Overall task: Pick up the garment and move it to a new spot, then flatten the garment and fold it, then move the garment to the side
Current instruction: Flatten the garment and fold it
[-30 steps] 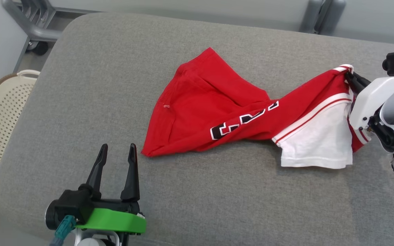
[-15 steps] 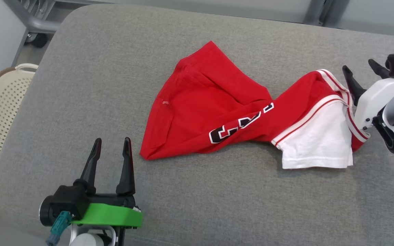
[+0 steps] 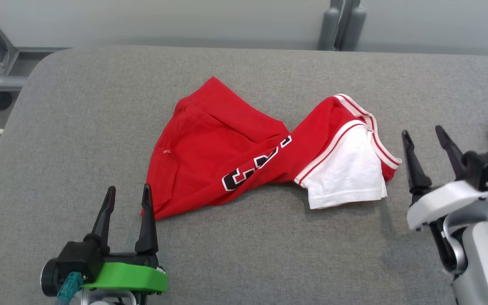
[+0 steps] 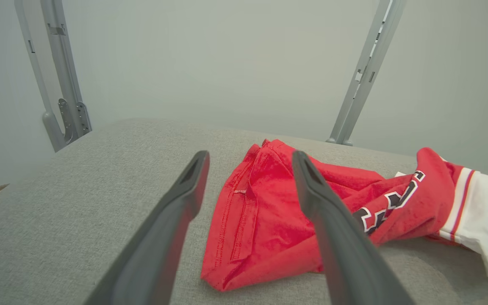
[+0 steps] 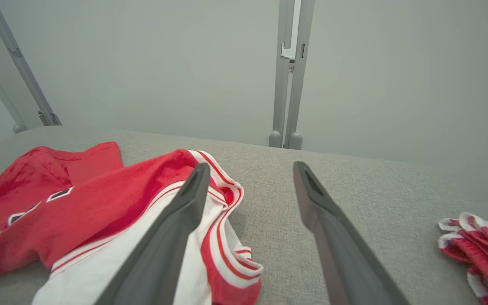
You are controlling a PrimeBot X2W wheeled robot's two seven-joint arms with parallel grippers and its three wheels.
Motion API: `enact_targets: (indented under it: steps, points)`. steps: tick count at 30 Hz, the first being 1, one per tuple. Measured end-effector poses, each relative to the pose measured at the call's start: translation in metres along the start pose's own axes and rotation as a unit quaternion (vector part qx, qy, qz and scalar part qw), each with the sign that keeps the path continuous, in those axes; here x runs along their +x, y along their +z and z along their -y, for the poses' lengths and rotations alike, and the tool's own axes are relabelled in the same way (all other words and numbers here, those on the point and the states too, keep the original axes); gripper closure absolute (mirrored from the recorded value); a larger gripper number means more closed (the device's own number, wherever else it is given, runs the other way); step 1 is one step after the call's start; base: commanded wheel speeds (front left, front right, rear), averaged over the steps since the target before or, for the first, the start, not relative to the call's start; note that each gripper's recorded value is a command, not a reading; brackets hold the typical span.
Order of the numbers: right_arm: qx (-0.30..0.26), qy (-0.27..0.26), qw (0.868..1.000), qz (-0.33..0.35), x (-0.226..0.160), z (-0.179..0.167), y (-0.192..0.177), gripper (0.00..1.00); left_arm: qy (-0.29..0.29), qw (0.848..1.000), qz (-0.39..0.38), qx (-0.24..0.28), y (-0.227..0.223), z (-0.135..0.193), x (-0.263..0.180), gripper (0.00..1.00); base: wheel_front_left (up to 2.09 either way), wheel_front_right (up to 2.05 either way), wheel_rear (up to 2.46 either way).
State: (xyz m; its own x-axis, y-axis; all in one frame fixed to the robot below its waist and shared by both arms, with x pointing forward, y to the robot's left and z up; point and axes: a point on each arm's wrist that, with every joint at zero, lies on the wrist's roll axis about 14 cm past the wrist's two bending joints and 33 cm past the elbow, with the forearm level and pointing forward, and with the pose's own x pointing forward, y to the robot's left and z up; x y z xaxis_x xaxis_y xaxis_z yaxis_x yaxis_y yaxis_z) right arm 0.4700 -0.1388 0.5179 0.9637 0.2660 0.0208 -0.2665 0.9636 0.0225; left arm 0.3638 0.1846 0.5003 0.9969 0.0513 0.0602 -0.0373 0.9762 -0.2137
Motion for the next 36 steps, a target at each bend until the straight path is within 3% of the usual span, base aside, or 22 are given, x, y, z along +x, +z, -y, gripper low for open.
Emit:
enact_targets:
  steps: [6,21,28,36]
  points:
    - [0.015,-0.008,1.000,0.002,-0.047,-0.023,-0.003,0.00,-0.007,1.000,-0.001,0.002,0.000,0.005,-0.009,0.00,0.00,0.00,0.00]
    - [0.000,-0.020,1.000,-0.003,-0.096,-0.038,-0.003,0.00,-0.030,0.999,-0.012,0.005,-0.007,0.017,-0.025,0.00,0.00,0.00,0.00]
    - [0.001,-0.019,1.000,-0.003,-0.095,-0.039,0.001,0.00,-0.081,0.993,-0.070,0.053,-0.039,0.029,-0.016,0.00,0.00,0.00,0.00]
    - [0.004,-0.028,0.999,-0.019,-0.094,-0.034,-0.007,0.00,-0.116,0.974,-0.157,0.118,-0.070,0.022,0.016,0.00,0.00,0.00,0.00]
